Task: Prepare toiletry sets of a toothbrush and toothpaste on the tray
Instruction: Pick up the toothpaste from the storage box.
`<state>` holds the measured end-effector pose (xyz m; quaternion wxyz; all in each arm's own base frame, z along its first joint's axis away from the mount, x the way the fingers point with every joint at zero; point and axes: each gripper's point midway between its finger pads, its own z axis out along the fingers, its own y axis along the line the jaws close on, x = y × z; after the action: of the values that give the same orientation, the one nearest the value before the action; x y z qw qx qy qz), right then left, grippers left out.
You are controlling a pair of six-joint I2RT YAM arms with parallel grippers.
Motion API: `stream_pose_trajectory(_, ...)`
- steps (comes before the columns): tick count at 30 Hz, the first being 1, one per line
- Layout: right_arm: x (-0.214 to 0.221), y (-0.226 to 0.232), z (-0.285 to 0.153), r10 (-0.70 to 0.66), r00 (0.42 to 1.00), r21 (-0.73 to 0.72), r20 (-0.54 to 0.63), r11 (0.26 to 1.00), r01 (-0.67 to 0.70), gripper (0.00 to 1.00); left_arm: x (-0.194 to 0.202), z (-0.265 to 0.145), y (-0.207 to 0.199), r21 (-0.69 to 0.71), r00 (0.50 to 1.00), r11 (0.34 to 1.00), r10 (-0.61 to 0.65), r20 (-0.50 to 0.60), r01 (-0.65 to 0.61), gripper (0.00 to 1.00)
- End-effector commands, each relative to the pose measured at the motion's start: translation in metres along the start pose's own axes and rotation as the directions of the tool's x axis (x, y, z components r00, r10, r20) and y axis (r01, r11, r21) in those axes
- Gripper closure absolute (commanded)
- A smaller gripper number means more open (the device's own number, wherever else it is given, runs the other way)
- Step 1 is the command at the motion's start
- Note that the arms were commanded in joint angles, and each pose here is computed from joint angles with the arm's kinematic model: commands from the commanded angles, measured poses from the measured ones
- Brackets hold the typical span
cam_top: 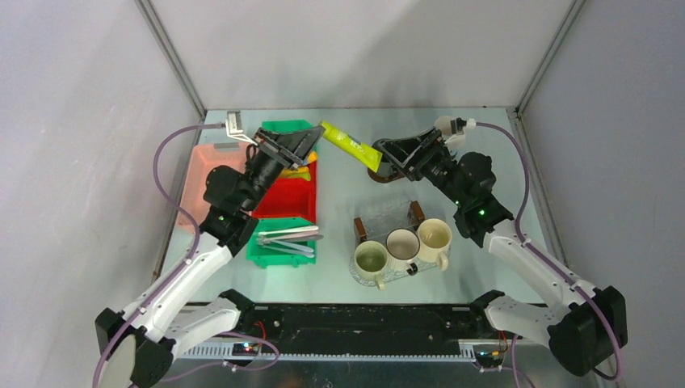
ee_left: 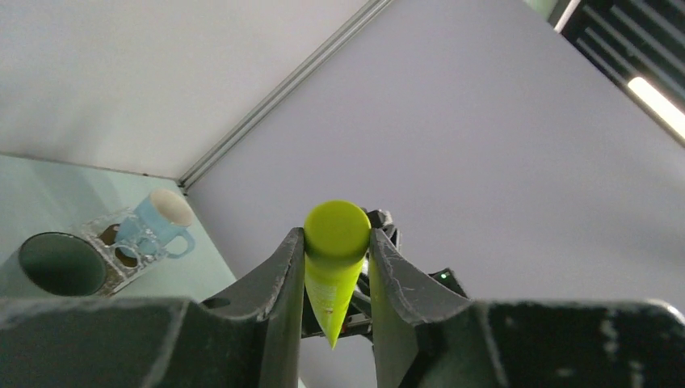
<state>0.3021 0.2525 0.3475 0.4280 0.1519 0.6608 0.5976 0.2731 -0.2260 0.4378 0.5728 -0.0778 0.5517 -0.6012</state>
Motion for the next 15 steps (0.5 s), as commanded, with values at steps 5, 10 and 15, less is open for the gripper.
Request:
stream_pose_trajectory(5,0.012,0.041,0.004,-0.04,0.996,-0.204,-0.083,0.979,0.022,0.28,-0.014,0.005,-0.014,0.058,0.985,0.987,-0.155,0.08,0.15,1.0)
stream_pose_trajectory(10,0.014,0.035,0.002,-0.067,0.994,-0.188,-0.082,0.981,0.05,0.27,-0.012,0.003,0.002,0.015,0.965,0.971,-0.241,0.104,0.241,1.0)
stream_pose_trajectory(15,0.004,0.022,-0.006,-0.075,0.997,-0.13,-0.019,0.989,0.072,0.25,-0.01,0.001,0.011,0.002,0.953,0.96,-0.277,0.123,0.279,1.0)
